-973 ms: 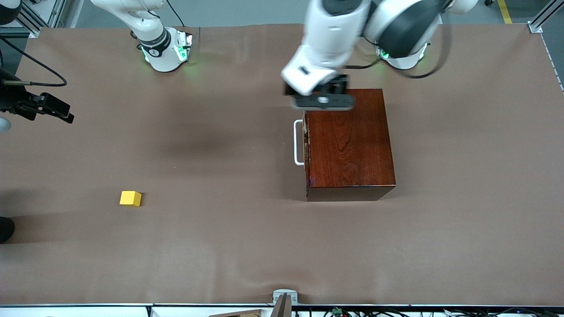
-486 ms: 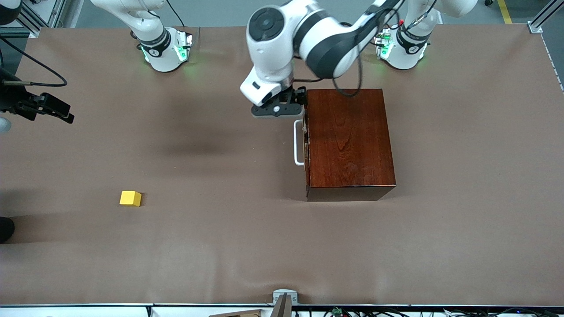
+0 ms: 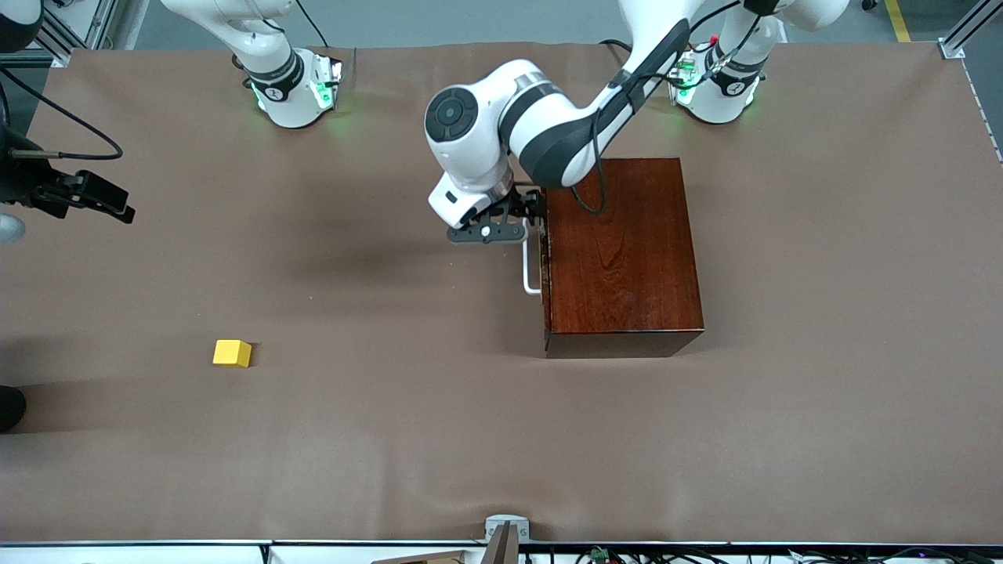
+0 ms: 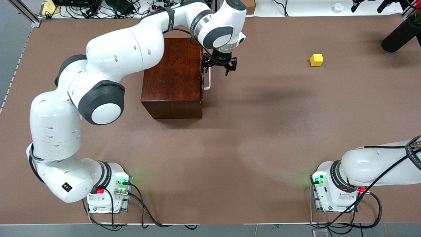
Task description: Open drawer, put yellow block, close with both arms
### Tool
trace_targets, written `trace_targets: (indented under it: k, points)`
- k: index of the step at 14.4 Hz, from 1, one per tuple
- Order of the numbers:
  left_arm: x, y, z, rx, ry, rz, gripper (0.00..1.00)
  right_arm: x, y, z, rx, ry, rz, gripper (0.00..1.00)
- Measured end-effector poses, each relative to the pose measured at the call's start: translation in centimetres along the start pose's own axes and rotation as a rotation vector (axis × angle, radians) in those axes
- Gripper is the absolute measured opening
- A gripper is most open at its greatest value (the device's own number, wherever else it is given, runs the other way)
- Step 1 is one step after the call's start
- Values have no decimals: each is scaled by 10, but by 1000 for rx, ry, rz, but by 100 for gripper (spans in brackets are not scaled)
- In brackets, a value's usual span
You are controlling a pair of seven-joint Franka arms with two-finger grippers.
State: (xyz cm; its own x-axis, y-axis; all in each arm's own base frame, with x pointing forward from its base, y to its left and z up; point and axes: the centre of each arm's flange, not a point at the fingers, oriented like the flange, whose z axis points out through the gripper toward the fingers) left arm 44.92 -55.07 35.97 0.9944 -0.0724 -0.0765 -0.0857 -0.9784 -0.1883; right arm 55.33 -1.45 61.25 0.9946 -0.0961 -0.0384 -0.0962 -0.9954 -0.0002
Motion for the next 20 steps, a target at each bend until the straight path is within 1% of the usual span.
trace_targets:
  k: [1, 3, 6, 9, 13, 14, 17, 20]
  points:
    - [3, 2, 6, 4, 9, 15, 100, 3, -1, 3, 1, 1, -1, 100]
    - [7, 8, 14, -16, 26, 24, 100, 10, -6, 14, 2, -8, -9, 100]
    - [10, 12, 17, -43, 45, 25, 100, 23, -16, 35, 0, -34, -24, 100]
    - [13, 11, 22, -38, 42, 22, 100, 47, -12, 68, -2, -69, -16, 100]
    - [16, 14, 41, -20, 23, 22, 100, 79, -14, 132, -4, -136, -15, 100]
    - [16, 15, 47, -16, 17, 23, 100, 84, -15, 144, -4, -141, -16, 100]
    - [16, 17, 59, -5, 5, 25, 100, 98, -19, 171, -2, -120, -20, 100]
    - [18, 19, 63, -13, 9, 25, 100, 106, -20, 206, 0, -72, -23, 100]
